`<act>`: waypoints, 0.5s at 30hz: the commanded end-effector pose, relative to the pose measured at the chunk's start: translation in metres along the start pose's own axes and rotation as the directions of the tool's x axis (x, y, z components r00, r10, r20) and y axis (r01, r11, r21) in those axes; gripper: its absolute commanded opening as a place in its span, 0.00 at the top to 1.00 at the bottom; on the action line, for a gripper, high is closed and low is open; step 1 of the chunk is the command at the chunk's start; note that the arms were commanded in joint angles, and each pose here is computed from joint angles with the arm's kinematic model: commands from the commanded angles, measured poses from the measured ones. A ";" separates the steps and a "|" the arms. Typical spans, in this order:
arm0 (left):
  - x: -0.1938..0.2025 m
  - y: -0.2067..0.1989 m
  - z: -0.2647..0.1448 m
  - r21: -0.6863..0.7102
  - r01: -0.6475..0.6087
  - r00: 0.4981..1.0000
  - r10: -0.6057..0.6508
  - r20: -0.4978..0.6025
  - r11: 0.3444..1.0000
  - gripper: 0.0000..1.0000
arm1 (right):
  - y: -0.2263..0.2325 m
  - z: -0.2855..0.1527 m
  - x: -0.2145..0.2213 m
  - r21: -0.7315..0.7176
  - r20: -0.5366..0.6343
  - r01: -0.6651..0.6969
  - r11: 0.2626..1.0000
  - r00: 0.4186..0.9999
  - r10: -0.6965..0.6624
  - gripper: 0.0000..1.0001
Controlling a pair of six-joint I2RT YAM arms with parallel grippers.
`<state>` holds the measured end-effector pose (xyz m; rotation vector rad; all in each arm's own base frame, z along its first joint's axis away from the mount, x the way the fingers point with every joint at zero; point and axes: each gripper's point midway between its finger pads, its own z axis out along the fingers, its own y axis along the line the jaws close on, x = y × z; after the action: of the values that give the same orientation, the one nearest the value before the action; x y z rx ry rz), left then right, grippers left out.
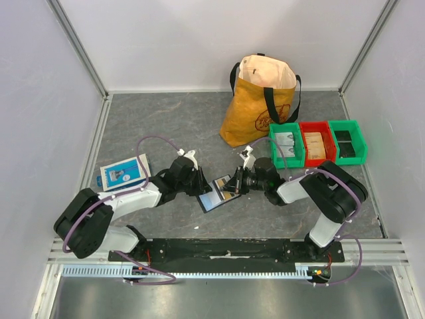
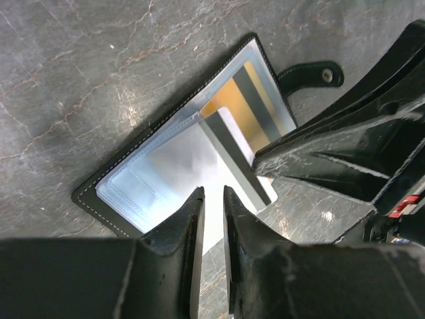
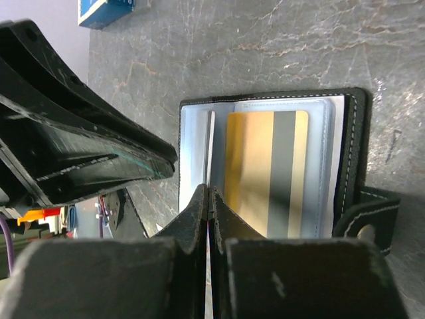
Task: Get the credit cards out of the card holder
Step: Remove the credit card from the card holder.
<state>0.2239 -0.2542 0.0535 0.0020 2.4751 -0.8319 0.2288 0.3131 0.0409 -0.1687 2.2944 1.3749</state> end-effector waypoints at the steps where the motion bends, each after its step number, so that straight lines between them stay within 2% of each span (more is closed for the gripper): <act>1: 0.011 0.005 0.002 0.010 -0.011 0.999 0.011 -0.032 1.000 0.79 | 0.006 0.001 -0.017 0.006 0.063 0.033 0.999 0.997 -0.033 1.00; 11: 0.024 0.013 0.002 0.005 -0.005 0.998 0.006 -0.059 1.000 0.83 | 0.002 0.010 -0.005 -0.006 0.015 0.035 0.999 0.999 -0.035 1.00; 15: 0.029 0.018 0.004 -0.013 -0.015 0.996 0.014 -0.084 1.000 0.89 | -0.007 0.011 0.000 0.016 -0.003 0.042 0.999 0.999 -0.042 1.00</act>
<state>0.2047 -0.2439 0.0289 0.0092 2.5521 -0.8138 0.2275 0.3129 0.0277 -0.1575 2.3308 1.3398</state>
